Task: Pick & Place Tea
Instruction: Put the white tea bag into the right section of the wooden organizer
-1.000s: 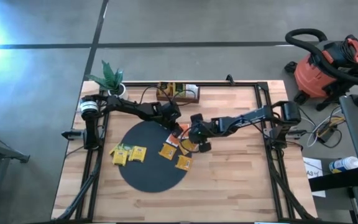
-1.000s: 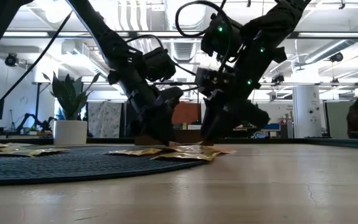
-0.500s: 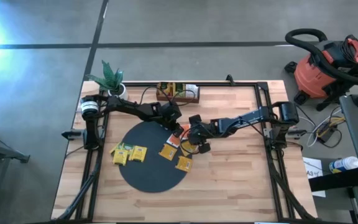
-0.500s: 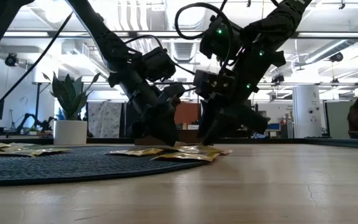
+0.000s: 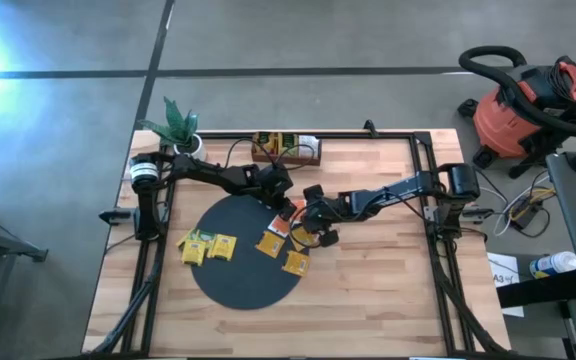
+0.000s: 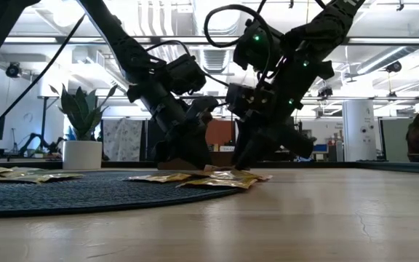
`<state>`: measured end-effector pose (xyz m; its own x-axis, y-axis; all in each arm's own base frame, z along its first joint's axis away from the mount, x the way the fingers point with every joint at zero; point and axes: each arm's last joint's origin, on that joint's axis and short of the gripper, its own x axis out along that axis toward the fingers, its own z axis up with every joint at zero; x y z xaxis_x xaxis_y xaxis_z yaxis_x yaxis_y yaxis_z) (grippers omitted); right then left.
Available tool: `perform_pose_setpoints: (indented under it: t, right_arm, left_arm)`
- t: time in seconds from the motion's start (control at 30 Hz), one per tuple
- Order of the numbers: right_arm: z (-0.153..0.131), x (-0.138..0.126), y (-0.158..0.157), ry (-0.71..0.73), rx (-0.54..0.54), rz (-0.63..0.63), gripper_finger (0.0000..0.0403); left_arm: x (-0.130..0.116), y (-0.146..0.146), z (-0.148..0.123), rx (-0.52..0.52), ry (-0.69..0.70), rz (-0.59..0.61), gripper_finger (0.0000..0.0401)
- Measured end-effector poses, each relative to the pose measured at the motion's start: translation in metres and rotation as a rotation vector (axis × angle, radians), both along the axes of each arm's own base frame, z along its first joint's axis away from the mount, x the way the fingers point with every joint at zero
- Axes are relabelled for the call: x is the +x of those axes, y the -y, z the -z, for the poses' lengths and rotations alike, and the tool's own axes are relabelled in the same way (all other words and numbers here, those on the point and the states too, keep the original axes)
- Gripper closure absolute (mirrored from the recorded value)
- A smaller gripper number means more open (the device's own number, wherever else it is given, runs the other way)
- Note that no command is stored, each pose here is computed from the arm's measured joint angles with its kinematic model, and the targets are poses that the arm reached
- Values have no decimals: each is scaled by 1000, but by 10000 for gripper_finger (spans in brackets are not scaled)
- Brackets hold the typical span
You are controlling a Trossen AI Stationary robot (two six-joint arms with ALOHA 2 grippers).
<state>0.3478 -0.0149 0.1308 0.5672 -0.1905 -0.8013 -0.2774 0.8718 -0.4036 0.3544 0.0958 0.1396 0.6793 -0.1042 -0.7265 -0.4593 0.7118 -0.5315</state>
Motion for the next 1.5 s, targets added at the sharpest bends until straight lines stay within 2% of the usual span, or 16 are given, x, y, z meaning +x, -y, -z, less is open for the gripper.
perform_pose_setpoints:
  t: [0.37,0.53,0.63,0.73,0.87,1.03,1.2,1.33,1.5]
  right_arm:
    - [1,-2,0,-22,2,1,389]
    - [1,-2,0,-19,22,-2,394]
    - [-3,-2,1,-1,50,41,394]
    - [-14,-5,2,22,92,106,394]
    - [-34,-9,11,89,147,206,394]
    - [-64,-21,41,188,193,311,394]
    - [-90,-44,92,235,337,443,394]
    - [-111,-51,133,213,344,446,394]
    - [-124,-40,176,204,389,412,394]
  left_arm:
    - [0,1,0,-7,3,7,355]
    - [0,0,0,-7,4,7,355]
    - [0,1,-2,2,10,15,355]
    - [-2,1,-13,34,39,17,355]
    - [-6,-1,-42,134,104,-23,355]
    - [-19,0,-84,269,195,-95,355]
    - [-32,2,-113,326,257,-146,355]
    - [-36,2,-121,328,279,-169,355]
    - [-36,2,-118,302,263,-194,355]
